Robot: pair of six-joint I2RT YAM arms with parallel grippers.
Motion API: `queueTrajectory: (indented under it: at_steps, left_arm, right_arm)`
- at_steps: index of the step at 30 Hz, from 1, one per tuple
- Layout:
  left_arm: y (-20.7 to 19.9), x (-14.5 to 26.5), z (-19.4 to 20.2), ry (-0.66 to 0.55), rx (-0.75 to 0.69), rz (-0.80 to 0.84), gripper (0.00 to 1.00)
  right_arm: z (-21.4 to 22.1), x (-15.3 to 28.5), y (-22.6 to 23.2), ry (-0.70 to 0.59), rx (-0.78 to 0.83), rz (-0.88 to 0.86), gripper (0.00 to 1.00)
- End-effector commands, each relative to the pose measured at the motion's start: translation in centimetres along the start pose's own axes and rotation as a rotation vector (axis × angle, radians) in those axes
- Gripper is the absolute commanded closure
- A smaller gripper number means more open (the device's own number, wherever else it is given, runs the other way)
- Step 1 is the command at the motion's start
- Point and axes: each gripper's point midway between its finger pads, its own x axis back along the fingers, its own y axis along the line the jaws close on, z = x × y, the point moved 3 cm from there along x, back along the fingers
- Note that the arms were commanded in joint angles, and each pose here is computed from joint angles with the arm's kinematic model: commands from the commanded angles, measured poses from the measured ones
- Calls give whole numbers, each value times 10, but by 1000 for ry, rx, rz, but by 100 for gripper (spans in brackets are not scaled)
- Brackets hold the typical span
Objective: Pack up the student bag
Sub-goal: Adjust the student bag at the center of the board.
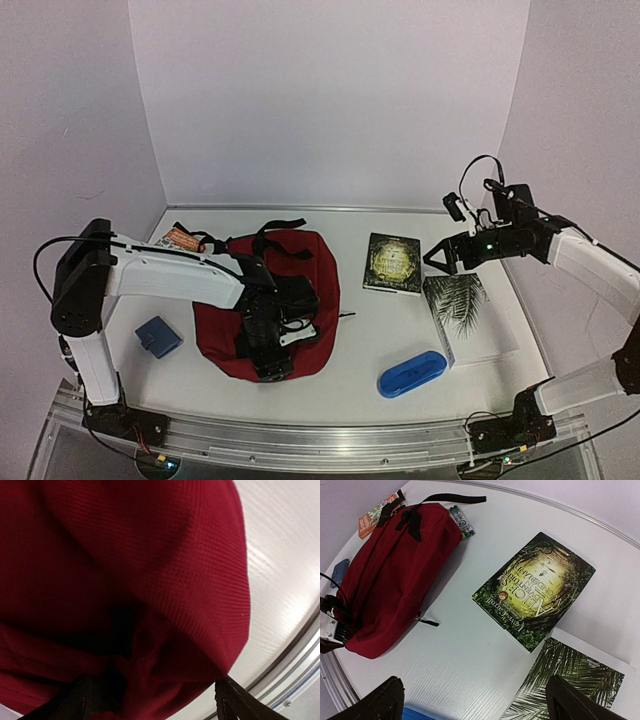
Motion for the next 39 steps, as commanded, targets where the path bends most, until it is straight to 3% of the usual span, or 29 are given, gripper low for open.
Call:
queueTrajectory:
  at_steps: [1,6,8,11,16,18,23,27,30,34,39]
  left_arm:
    - [-8,-26,11,83,-51,-3,14]
    - [-15,-43,22,145,-73,-8,13]
    - [-15,-44,23,148,-70,-9,20]
    - [-16,-37,17,111,-61,-8,43]
    - [-5,14,-10,-53,-20,-72,92]
    - [11,47,-23,-139,23,-152,100]
    - [83,148,-38,-359,268,-366,100]
    - [144,258,-33,-686,510,-502,100]
    - [167,327,-22,-901,602,-605,100]
    - [173,370,-32,-994,623,-618,100]
    - [145,386,-83,-1079,555,-416,100]
  right_arm:
    - [-22,20,4,-75,32,-5,2]
    - [-23,23,3,-85,28,-7,2]
    - [-24,24,2,-86,27,-6,2]
    - [-24,24,2,-87,25,-5,2]
    - [-24,25,2,-90,25,-5,2]
    - [-25,25,2,-91,25,-4,2]
    - [-25,26,1,-94,23,-2,2]
    - [-25,26,1,-92,22,-1,2]
    - [-25,25,0,-91,20,0,2]
    - [-24,25,-1,-89,17,4,2]
    - [-25,25,-3,-89,14,11,2]
